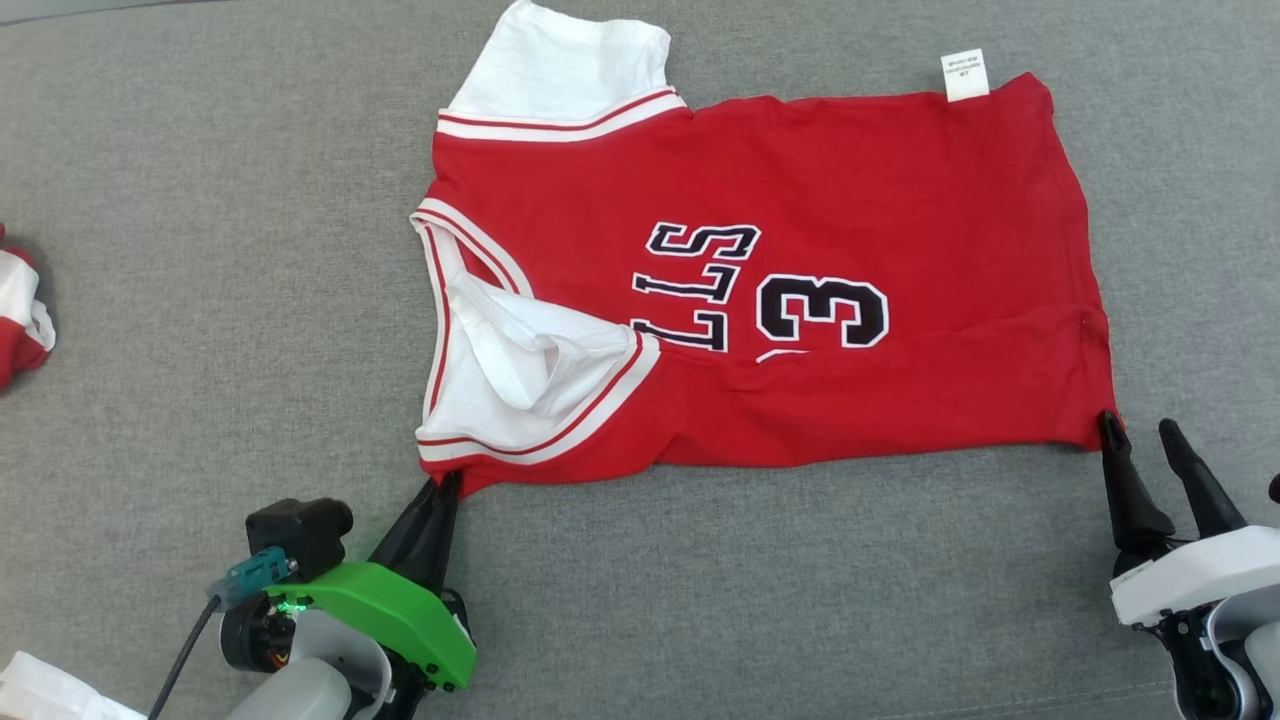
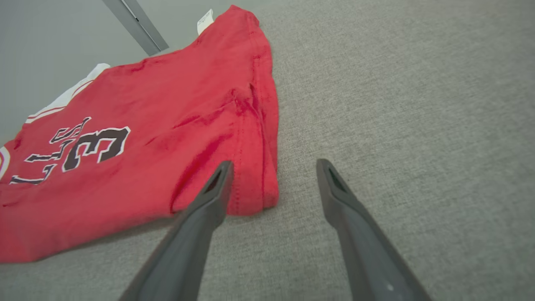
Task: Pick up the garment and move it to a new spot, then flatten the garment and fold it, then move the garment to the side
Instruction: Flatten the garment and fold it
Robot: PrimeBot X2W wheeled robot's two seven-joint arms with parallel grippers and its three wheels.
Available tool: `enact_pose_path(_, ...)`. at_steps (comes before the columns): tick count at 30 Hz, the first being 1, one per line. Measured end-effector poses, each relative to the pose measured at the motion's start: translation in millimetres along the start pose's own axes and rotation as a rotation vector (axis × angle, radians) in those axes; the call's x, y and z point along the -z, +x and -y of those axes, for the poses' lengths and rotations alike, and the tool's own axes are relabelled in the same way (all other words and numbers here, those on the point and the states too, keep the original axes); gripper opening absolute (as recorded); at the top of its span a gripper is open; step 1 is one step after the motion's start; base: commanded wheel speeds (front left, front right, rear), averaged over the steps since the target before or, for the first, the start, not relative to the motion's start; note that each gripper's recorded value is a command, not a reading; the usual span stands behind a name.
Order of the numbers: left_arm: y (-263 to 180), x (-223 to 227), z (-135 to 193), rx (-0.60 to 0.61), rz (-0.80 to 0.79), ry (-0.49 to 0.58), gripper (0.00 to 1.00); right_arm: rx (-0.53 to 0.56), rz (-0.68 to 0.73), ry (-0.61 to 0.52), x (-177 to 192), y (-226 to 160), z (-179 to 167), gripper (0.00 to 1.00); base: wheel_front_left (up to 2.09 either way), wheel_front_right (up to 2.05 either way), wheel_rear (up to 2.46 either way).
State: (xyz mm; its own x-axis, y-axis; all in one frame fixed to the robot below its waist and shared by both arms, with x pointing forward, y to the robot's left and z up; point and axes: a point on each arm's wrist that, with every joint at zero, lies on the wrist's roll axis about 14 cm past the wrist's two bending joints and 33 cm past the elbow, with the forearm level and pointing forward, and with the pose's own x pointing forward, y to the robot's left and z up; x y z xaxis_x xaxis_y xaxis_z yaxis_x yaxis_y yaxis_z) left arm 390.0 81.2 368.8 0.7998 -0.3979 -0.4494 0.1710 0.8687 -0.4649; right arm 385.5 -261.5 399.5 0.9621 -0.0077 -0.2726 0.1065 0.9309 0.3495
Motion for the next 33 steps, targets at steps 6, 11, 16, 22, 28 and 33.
enact_pose_path(6, -4.8, -9.4, 1.8, 0.012, 0.028, -0.008, 0.00, 0.027, -0.055, 0.074, 21.2, 12.7, -0.4, 1.00, 0.00, 0.00, 0.00)
enact_pose_path(11, -9.3, -14.3, 5.3, 0.024, 0.041, -0.010, 0.00, -0.016, -0.117, 0.068, 32.5, 17.1, -9.8, 0.00, 0.00, 0.00, 0.00)
enact_pose_path(16, -17.6, -21.7, 9.8, 0.038, 0.069, -0.001, 0.00, -0.077, -0.159, 0.013, 33.0, 12.3, -15.1, 0.00, 0.00, 0.00, 0.00)
enact_pose_path(22, -31.3, -26.5, 14.3, 0.049, 0.088, -0.011, 0.00, -0.111, -0.186, -0.062, 25.8, 1.4, -6.1, 0.00, 0.00, 0.00, 0.00)
enact_pose_path(28, -52.7, -15.5, 8.9, 0.025, 0.029, -0.031, 0.00, -0.153, -0.214, -0.120, 20.4, -7.0, -2.9, 0.00, 0.00, 0.00, 0.00)
enact_pose_path(33, -69.1, -1.6, 8.1, 0.012, -0.032, -0.064, 0.00, -0.155, -0.251, -0.152, 19.9, -16.5, 7.0, 0.00, 0.00, 0.00, 0.00)
